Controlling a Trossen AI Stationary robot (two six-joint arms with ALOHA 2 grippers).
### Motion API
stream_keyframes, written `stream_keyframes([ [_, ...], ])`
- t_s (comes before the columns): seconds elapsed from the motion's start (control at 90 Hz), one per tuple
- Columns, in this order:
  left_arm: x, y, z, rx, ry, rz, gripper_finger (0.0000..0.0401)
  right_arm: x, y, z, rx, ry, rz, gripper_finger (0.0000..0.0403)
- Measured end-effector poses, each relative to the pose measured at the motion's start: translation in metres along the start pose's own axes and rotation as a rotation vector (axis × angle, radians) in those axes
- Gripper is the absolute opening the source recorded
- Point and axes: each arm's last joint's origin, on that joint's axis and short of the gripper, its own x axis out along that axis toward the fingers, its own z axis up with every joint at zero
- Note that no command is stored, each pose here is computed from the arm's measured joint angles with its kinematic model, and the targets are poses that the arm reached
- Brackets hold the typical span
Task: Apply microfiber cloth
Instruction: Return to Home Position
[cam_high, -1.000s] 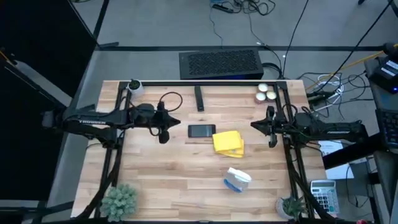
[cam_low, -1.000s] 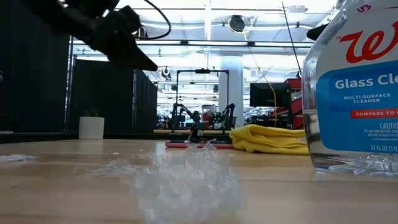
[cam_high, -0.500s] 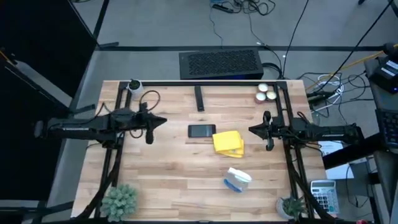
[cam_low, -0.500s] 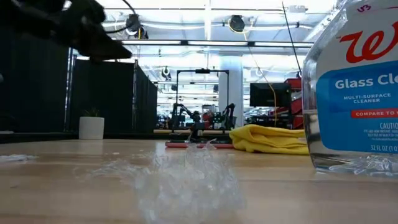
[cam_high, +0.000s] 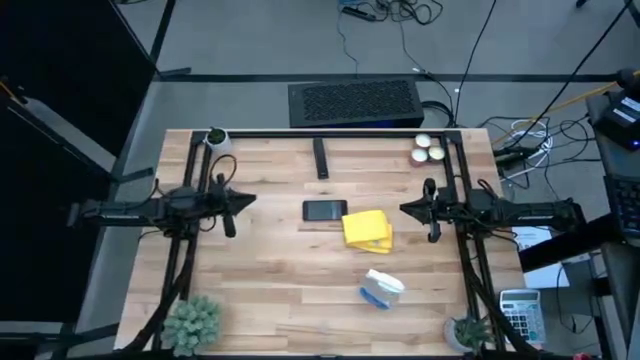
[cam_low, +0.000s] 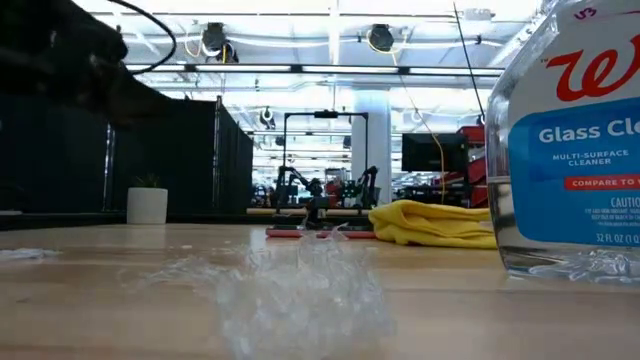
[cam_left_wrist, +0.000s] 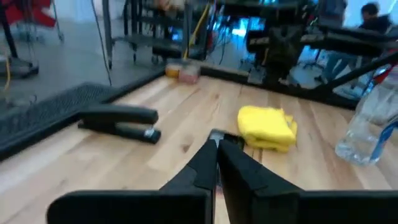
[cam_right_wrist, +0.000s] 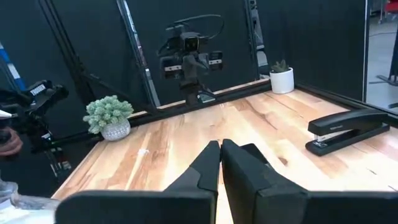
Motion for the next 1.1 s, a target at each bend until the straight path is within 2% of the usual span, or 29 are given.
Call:
stream_keyframes([
  [0.078, -0.003, 0.000, -0.006, 0.001, -0.012, -0.020, 0.0001, 0.000, 0.000, 0.000, 0.000, -0.001, 0.000, 0.0000],
  [0.3, -0.011, -0.003, 0.001, 0.008, -0.103, -0.106, 0.0001, 0.000, 0.000, 0.000, 0.000, 0.001, 0.002, 0.0000],
  [0.467, -0.011, -0.007, -0.002, 0.009, -0.048, -0.264, 0.0001, 0.000, 0.000, 0.000, 0.000, 0.000, 0.003, 0.0000],
  [1.1, -0.010, -0.007, -0.003, -0.009, -0.031, -0.251, 0.0001, 0.000, 0.000, 0.000, 0.000, 0.001, 0.003, 0.0000],
])
